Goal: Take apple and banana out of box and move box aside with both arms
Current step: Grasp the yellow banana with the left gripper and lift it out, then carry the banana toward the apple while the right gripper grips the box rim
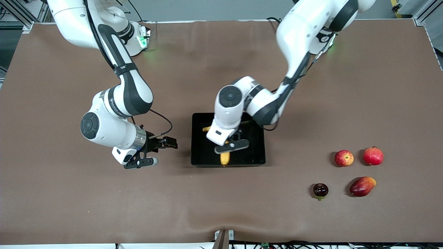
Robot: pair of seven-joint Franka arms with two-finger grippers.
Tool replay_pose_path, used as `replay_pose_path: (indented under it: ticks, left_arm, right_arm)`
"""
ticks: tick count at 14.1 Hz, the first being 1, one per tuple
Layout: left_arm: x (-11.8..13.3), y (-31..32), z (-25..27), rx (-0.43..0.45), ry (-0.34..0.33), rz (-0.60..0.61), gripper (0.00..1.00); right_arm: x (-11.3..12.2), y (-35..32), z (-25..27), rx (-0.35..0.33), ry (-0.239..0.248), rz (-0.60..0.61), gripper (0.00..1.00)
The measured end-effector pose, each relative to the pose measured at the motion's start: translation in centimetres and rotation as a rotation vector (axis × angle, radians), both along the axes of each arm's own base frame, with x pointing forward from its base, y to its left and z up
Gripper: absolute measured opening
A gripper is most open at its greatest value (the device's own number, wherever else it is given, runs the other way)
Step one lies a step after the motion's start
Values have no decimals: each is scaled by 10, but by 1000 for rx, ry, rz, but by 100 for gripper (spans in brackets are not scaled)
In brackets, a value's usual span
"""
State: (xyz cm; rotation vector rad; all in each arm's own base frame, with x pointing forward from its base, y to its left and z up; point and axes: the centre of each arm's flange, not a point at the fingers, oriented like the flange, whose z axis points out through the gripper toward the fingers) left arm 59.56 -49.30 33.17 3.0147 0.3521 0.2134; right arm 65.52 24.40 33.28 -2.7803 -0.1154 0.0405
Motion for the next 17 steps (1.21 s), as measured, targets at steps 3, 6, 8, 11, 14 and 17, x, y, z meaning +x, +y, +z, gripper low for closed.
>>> replay_pose_path:
  ticks: [3,6,8,11,14,17]
  left_arm:
    - [31,53,62,-20,-29,5,39]
    - [72,134,90,-33,-40,-11,39]
    - [88,191,77,-1,-7,-8,39]
    - [95,262,40,48,68,-37,39]
    - [82,314,0,86,154,-75,39]
    - [63,378,-42,90,167,-55,39]
  right_arm:
    - [-2,4,-3,0,5,5,100]
    - [-7,18,-6,2,10,27,100]
    - [-17,40,-15,-2,23,60,100]
    - [-29,71,-46,-16,30,96,100]
    - [-34,81,-73,-31,46,106,100]
    - [-38,86,-87,-38,53,112,100]
